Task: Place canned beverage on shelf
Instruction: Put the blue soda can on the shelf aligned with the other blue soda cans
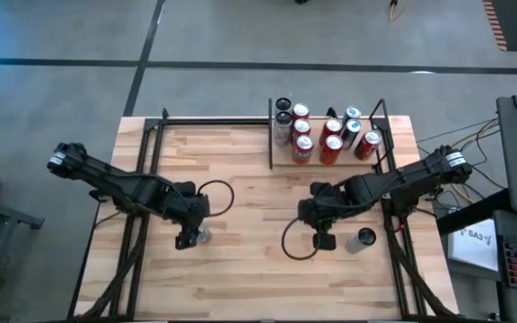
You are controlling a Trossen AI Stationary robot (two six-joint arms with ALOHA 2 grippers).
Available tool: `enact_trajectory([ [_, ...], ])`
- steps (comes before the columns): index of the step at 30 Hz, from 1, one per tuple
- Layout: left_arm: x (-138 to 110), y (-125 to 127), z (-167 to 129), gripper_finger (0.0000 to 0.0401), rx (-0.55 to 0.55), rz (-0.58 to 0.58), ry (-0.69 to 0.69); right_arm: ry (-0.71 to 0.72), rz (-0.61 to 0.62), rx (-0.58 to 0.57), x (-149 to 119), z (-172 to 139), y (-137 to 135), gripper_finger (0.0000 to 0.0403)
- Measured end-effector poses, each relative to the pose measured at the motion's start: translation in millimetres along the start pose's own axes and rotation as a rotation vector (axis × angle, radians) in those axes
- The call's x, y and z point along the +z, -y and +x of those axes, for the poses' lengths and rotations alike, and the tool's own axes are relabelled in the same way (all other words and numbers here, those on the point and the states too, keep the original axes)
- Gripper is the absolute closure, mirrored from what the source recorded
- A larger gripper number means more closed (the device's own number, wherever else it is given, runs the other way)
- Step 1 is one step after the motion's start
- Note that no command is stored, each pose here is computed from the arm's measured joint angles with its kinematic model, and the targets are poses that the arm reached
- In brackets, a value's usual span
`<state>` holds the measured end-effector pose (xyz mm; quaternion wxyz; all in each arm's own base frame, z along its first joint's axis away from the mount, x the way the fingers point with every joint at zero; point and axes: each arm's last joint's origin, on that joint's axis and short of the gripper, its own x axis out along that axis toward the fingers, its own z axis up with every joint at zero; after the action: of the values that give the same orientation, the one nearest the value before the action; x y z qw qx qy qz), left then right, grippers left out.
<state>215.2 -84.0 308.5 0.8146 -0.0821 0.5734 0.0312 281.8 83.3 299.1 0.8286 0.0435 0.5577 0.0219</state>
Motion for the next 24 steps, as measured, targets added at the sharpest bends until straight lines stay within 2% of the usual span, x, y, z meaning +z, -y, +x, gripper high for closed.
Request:
enact_trajectory([
  [6, -6.2, 5.3, 3.9, 0.0087, 0.004, 0.02, -0.015, 0.008, 0.01, 0.003, 0.4, 0.9, -0.3, 0.0394],
  [24, -11.2, 12.4, 3.0, 0.0086, 0.06, 0.013, 0.025, 0.024, 0.025, 0.008, 1.9, 1.1, -0.8, 0.0394],
])
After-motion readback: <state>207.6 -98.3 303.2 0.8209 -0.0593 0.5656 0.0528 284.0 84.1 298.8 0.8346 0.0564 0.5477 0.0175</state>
